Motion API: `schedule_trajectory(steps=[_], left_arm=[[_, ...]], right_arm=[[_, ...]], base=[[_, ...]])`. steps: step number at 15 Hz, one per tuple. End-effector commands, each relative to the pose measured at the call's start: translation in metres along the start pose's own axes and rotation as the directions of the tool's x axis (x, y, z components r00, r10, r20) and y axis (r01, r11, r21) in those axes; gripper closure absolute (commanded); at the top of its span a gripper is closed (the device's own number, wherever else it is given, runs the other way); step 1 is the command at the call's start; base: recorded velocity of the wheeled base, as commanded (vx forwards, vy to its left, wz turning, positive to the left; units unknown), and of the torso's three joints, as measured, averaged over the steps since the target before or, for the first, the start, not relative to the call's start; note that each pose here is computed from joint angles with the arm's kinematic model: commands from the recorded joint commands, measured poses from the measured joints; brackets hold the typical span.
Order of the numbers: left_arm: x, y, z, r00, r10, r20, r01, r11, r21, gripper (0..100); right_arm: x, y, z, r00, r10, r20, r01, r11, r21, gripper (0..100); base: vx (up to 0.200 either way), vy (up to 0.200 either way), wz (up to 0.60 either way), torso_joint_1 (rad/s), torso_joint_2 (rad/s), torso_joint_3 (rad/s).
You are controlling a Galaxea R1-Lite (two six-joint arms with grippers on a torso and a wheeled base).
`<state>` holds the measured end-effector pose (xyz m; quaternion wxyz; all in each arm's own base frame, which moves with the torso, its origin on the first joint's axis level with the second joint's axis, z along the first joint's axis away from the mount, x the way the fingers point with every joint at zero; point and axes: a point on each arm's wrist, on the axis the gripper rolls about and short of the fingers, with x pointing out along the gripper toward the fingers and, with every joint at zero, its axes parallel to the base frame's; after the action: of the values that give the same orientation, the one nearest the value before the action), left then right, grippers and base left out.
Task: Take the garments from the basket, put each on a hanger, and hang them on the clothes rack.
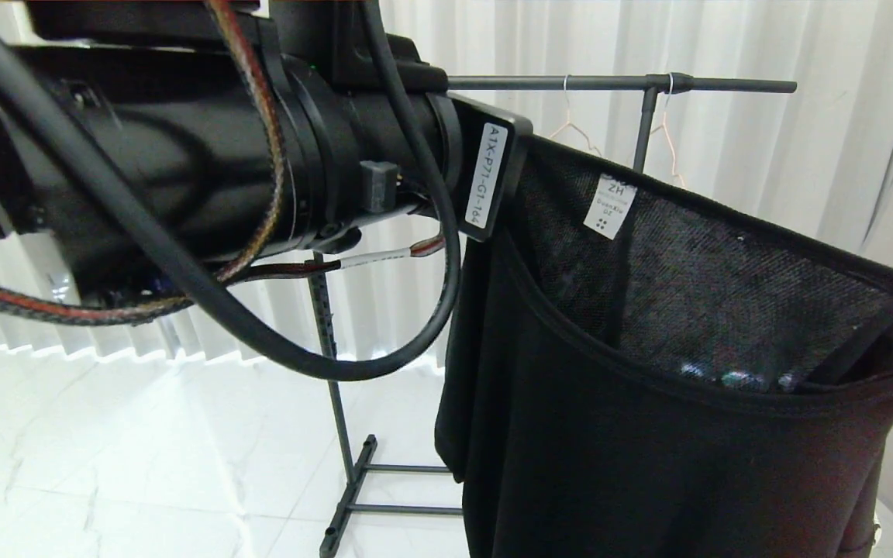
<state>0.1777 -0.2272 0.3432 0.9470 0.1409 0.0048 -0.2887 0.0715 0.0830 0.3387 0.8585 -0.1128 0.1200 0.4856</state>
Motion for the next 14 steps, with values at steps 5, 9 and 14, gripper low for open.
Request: schedule_trajectory(steps=[5, 9, 14], left_arm=[[-0.079, -0.012, -0.022, 0.993, -0.119, 0.003, 0.119, 0.992, 0.042, 100], [-0.115, -0.017, -0.028, 0.989, -0.145, 0.027, 0.143, 0.988, 0.065, 100], [-0.125, -0.020, -0.027, 0.982, -0.184, 0.050, 0.180, 0.980, 0.088, 100]], right_arm=[[0.040, -0.024, 0.015, 0.980, -0.177, 0.085, 0.177, 0.984, 0.013, 100], [0.075, -0.036, 0.030, 0.963, -0.191, 0.191, 0.194, 0.981, 0.003, 100], [0.081, -0.037, 0.034, 0.956, -0.188, 0.226, 0.194, 0.981, -0.001, 100]], base=[[0.000, 0.000, 0.00, 0.000, 0.00, 0.000], [0.000, 0.000, 0.00, 0.000, 0.00, 0.000], [0.000, 0.000, 0.00, 0.000, 0.00, 0.000]])
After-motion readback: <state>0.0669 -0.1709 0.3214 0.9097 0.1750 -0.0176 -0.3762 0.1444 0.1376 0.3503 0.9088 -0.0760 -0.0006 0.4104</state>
